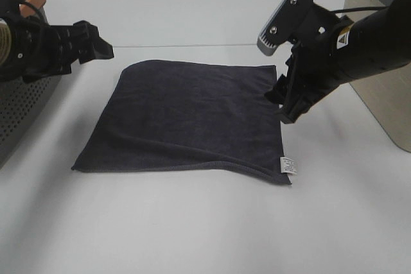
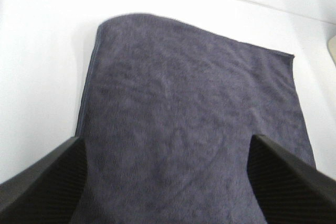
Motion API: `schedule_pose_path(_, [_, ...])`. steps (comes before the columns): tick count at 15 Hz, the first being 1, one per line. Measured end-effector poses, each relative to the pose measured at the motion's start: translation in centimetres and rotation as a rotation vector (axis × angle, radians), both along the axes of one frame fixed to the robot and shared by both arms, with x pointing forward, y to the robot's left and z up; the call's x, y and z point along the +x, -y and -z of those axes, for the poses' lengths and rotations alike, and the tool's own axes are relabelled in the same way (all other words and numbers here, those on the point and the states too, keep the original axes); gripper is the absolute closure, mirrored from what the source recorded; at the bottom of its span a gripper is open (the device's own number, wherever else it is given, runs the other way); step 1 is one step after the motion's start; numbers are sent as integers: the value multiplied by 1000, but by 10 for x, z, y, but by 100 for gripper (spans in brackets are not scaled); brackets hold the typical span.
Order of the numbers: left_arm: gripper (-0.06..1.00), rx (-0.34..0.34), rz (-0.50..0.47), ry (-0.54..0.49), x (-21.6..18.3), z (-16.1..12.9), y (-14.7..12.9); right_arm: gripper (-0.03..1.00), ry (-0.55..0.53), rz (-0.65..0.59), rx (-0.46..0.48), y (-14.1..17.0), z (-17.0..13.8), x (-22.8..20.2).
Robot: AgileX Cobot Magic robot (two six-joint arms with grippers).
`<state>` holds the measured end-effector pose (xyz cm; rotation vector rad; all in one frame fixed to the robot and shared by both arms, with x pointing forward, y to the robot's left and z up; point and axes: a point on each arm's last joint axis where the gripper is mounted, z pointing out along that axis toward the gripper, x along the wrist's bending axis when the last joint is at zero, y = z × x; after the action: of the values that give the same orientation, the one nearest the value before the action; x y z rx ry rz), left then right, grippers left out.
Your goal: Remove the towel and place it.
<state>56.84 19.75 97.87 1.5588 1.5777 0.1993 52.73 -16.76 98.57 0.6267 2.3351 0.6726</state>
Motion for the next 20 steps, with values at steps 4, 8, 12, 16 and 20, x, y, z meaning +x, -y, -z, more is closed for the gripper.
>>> schedule_pose_path(4, [17,152,-4,232,34,-52,-2,33,143,78,176,-5,-22,12])
schedule_pose_path(8, [17,283,-91,378,51,-83,-12,35,260,155,327,-9,-54,27])
schedule_pose_path(12, [18,563,-151,454,56,-87,-30,35,556,242,311,-1,-96,45])
schedule_pose_path(16, [18,674,-199,411,58,-97,-40,39,597,621,234,31,-129,57])
schedule_pose_path(20, [18,608,-165,340,64,-144,-39,41,559,699,173,36,-174,67])
